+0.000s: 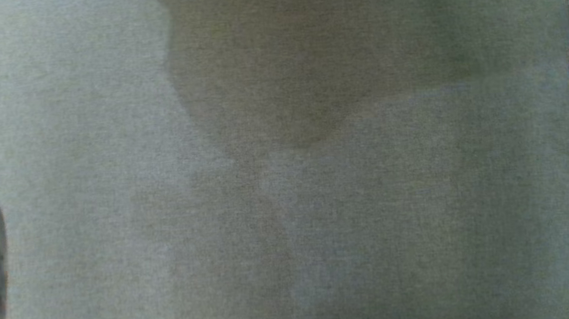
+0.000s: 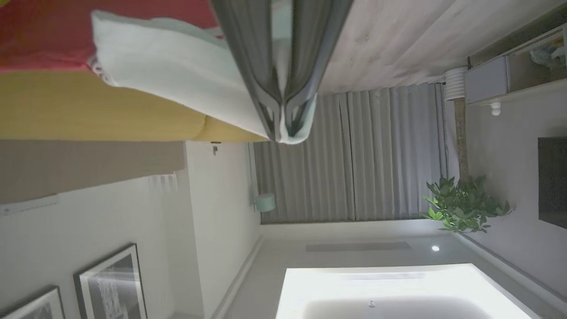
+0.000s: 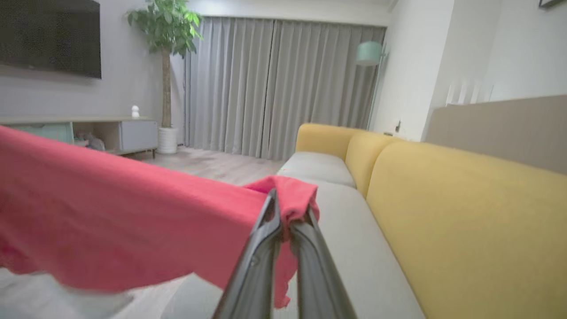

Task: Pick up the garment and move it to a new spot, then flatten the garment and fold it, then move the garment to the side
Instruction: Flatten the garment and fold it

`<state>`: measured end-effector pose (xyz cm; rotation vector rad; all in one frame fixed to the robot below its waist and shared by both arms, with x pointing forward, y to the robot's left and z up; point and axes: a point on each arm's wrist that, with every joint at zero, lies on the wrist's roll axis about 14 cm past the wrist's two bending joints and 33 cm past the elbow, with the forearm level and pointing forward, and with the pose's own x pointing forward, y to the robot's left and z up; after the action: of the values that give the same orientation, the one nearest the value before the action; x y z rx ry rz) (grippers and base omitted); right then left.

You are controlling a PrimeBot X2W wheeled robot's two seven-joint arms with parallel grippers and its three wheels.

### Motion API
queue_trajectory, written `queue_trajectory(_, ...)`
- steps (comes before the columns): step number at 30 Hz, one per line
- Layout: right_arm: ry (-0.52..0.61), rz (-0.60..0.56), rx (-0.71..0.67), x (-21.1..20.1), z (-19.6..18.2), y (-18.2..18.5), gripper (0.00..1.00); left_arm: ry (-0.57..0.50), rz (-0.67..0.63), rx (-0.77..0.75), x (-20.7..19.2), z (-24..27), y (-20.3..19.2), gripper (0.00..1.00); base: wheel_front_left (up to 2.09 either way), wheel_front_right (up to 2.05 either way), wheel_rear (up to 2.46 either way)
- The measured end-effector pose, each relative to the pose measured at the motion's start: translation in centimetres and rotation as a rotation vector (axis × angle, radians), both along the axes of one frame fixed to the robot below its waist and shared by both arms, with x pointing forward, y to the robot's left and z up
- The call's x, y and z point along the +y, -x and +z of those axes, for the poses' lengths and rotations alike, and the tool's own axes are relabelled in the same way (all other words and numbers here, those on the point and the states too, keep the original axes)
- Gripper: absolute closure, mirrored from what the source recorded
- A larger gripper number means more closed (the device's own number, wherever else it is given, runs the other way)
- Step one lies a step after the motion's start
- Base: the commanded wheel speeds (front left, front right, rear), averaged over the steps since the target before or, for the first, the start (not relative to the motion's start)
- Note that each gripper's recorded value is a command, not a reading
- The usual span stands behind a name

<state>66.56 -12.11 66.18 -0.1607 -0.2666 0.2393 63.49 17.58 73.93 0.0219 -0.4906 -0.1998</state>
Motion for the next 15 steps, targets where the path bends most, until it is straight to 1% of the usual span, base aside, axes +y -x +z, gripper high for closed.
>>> queue_trajectory(2,0.011,0.002,0.058,0.1,-2.5,0.2,1.00,-0.042,-0.015,0.038,-0.8,-1.8,0.3,1.00,0.00,0.00,0.00)
queue_trajectory(4,0.023,0.002,0.137,0.0,-6.2,0.9,1.00,-0.070,-0.048,0.101,-1.8,-5.0,1.0,1.00,0.00,0.00,0.00)
queue_trajectory(7,0.026,-0.014,0.288,-0.9,-12.4,2.8,1.00,-0.123,-0.108,0.240,-3.4,-11.6,3.1,1.00,0.00,0.00,0.00)
queue_trajectory(8,0.034,-0.024,0.384,-1.5,-16.0,4.6,1.00,-0.147,-0.141,0.329,-3.9,-15.9,5.3,1.00,0.00,0.00,0.00)
queue_trajectory(9,0.047,-0.025,0.427,-1.7,-17.6,5.5,1.00,-0.164,-0.152,0.372,-3.9,-17.8,6.4,1.00,0.00,0.00,0.00)
queue_trajectory(11,0.070,-0.028,0.502,-2.2,-20.0,7.4,1.00,-0.193,-0.159,0.452,-3.3,-21.2,8.7,1.00,0.00,0.00,0.00)
queue_trajectory(15,0.106,-0.035,0.608,-3.2,-22.4,10.7,1.00,-0.177,-0.171,0.634,-2.2,-26.7,13.7,1.00,0.00,0.00,0.00)
